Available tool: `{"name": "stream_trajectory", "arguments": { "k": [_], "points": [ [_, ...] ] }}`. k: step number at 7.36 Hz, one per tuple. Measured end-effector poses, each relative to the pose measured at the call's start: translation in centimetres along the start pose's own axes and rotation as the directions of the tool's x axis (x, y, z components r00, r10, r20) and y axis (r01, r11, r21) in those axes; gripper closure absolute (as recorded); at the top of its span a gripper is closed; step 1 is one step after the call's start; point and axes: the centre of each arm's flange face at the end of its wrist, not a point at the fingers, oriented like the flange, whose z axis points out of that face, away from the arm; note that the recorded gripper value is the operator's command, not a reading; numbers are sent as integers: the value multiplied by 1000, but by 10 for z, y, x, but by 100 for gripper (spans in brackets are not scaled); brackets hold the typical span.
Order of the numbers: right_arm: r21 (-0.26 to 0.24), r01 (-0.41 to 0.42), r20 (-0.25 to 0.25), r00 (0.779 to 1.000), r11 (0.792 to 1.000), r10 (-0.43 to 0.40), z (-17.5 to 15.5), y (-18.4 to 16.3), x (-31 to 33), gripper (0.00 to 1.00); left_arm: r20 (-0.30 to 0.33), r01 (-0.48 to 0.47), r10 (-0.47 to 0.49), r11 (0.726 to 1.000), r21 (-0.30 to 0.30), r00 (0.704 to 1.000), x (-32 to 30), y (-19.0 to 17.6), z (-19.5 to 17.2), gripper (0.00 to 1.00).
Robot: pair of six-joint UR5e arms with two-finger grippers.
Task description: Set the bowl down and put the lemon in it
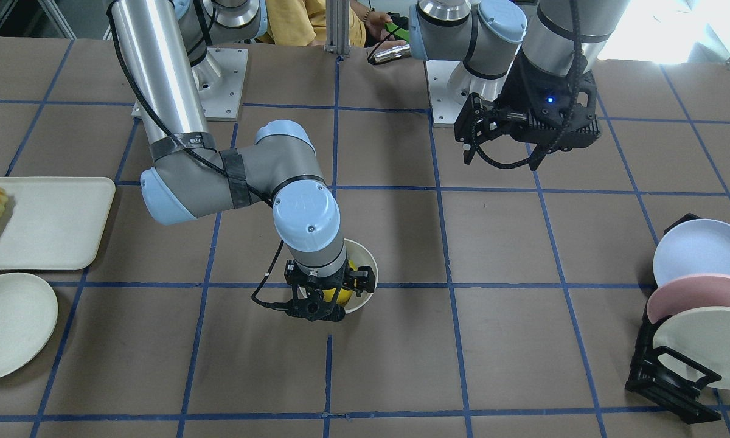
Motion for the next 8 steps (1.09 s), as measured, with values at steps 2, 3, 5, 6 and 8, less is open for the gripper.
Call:
{"name": "stream_trajectory", "arguments": {
  "k": [2, 3, 5, 6, 8],
  "points": [
    [11, -1, -1, 1000, 1000, 1, -70, 8, 19, 0, 1, 0, 0, 1000, -2, 1000, 0, 0, 1, 0],
    [5, -6, -9, 1000, 1000, 6, -104, 4, 47, 0, 1, 0, 0, 1000, -1, 1000, 0, 0, 1, 0],
    [11, 26, -23, 999, 1000, -26, -162, -15, 135, 0, 1, 1, -1, 1000, -2, 1000, 0, 0, 1, 0],
    [23, 29, -30, 999, 999, -28, -184, -23, 181, 0, 0, 1, -1, 1000, -2, 1000, 0, 0, 1, 0],
    [-19, -24, -31, 999, 1000, 24, -206, -19, 236, 0, 0, 1, -1, 1000, -3, 1000, 0, 0, 1, 0]
  ]
}}
